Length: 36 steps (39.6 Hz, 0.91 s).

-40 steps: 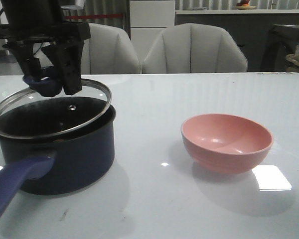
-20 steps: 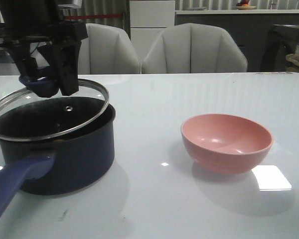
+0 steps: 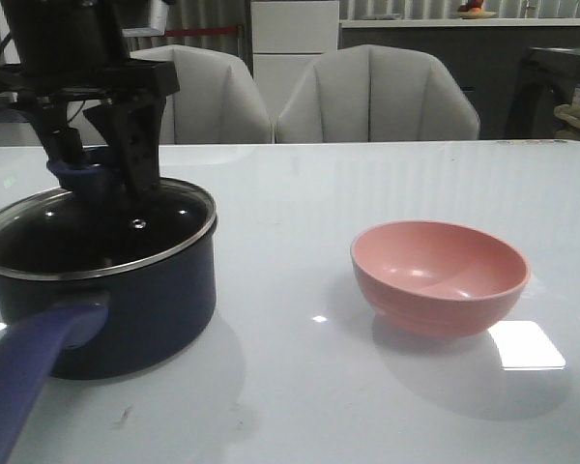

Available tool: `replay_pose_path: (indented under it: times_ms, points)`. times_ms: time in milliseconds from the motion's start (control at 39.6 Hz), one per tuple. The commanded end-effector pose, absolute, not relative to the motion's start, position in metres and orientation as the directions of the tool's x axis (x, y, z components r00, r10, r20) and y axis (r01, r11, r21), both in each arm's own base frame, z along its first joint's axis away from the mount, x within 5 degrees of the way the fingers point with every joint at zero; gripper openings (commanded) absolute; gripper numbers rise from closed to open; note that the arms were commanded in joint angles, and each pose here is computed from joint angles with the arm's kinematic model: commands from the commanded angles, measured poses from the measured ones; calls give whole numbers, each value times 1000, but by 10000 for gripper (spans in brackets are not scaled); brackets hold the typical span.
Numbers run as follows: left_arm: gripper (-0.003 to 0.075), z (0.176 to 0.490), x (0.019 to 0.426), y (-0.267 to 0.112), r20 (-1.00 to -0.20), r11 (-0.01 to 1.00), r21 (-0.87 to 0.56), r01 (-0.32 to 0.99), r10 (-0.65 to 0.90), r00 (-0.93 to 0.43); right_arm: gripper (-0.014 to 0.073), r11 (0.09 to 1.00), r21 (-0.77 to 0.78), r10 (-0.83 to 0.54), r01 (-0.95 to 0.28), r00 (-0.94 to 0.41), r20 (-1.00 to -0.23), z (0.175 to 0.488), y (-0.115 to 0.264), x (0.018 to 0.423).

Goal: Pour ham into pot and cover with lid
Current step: 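Lower the lid onto the saucepan and open the left gripper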

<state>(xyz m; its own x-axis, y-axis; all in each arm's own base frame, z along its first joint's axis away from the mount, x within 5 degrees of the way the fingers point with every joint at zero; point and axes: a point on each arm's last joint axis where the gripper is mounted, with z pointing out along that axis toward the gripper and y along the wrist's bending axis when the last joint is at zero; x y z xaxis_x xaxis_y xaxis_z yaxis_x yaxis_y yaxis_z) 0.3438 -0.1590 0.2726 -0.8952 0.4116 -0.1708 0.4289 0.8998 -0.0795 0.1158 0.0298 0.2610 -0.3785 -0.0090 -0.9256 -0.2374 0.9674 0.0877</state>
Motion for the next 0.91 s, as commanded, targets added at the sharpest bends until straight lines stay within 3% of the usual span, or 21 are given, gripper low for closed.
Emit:
replay_pose_path:
  times_ms: [0,152,253,505,707,884]
  points:
    - [307,296,332,-158,-177,898,-95,429,409,-895,144,971,81,12,-227,-290,-957,276,29,119]
    - [531,296,332,-158,-177,898,-95,429,409,-895,144,971,81,12,-227,-290,-957,276,29,119]
    - [610,296,332,-158,-177,898,-95,429,409,-895,144,971,81,12,-227,-290,-957,276,29,119]
    - [605,311,330,-155,-223,897,-81,434,408,-885,144,971,81,12,-227,-290,-957,276,29,119]
    - [605,349,308,-143,-324,896,-43,441,405,-855,144,971,81,12,-227,-290,-957,276,29,119]
    - [605,378,275,-126,-467,897,-18,441,383,-797,144,971,81,12,-227,-290,-957,276,29,119]
